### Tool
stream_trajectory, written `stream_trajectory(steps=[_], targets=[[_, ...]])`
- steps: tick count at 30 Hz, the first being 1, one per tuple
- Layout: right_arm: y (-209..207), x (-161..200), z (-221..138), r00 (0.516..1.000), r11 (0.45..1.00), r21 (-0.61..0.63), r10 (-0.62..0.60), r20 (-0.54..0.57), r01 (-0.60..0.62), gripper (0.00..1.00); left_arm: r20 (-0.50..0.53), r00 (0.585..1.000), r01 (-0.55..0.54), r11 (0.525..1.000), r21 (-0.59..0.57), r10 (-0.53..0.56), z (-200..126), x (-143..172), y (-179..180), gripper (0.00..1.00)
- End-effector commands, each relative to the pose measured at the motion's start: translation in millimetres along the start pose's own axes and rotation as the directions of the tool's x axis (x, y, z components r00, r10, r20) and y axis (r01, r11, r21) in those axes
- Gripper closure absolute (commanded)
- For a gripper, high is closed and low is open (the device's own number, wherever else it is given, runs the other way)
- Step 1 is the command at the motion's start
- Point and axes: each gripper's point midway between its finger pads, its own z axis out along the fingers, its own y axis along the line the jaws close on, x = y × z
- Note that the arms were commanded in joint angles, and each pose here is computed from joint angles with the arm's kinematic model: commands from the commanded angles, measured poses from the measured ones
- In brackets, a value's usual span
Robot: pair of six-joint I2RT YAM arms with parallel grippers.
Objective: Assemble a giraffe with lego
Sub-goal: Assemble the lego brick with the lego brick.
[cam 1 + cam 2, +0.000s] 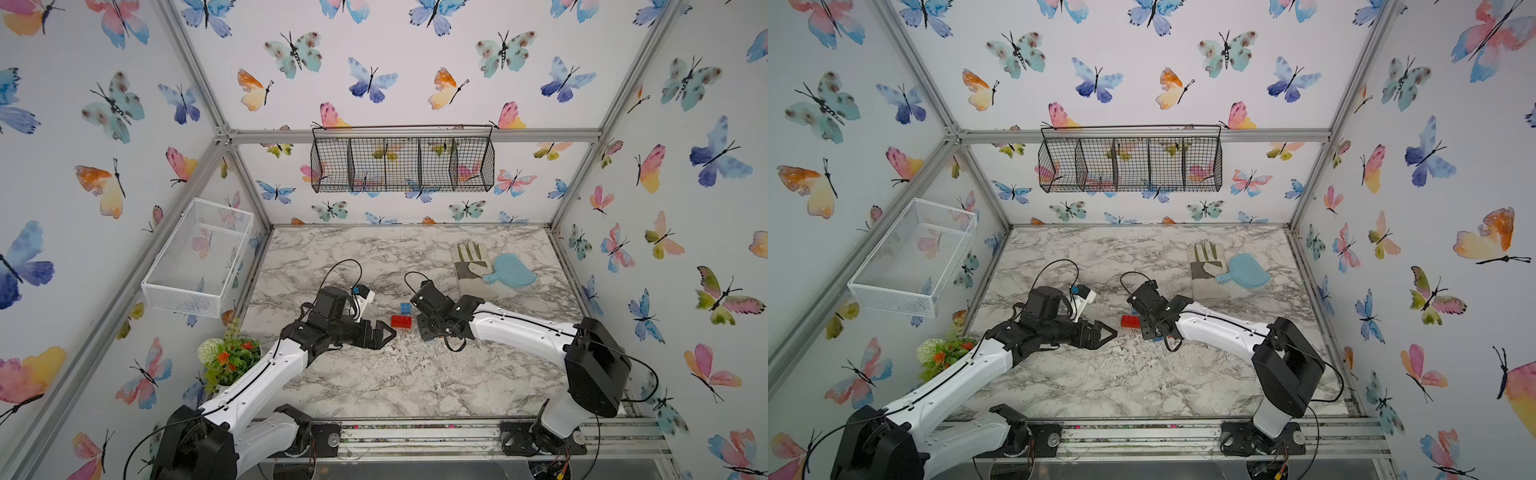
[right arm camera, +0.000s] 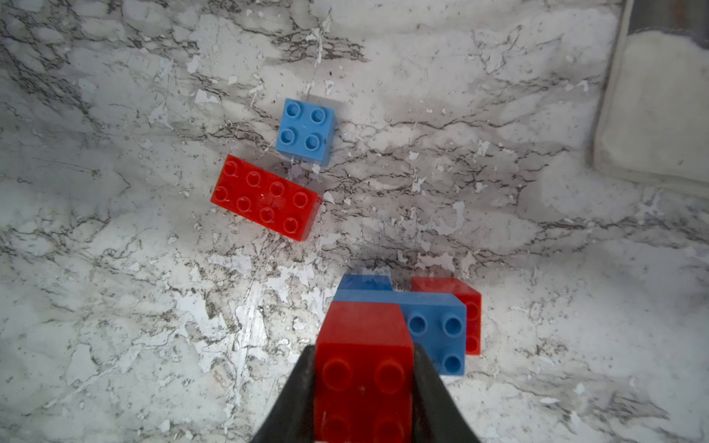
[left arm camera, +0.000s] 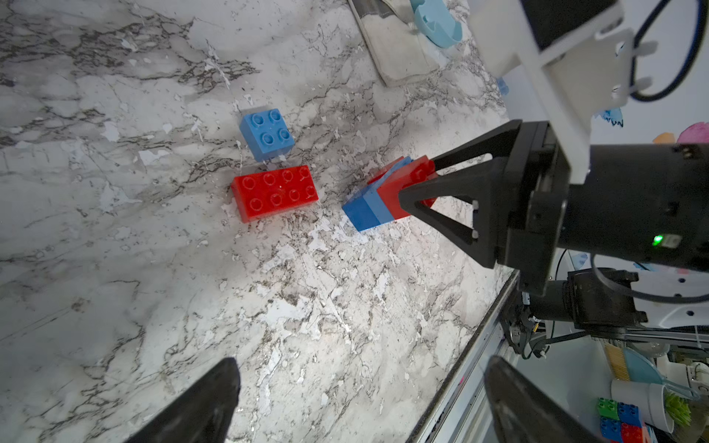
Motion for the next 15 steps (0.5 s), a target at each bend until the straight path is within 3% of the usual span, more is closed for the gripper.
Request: stream_trajectory(steps=[1, 7, 15], targets=[[-43, 65, 20, 0.974, 0.983, 0.185, 0.033, -0.222, 0.009, 0.86, 0.000, 1.000, -0.003, 1.000, -0.002, 0.003, 0, 2, 0, 0.02], [-48, 51, 15, 0.984, 0.981, 0.182, 0.095, -0.151, -0.067, 0.85, -0.002, 1.000, -0.002, 1.000, -0.002, 0.002, 0, 3, 0, 0.02], [-52, 50, 14, 0.982, 0.979, 0.188, 0.113, -0.151, -0.083, 0.83, -0.002, 1.000, 0.000, 1.000, -0.003, 0.000, 1, 2, 1, 0.02]])
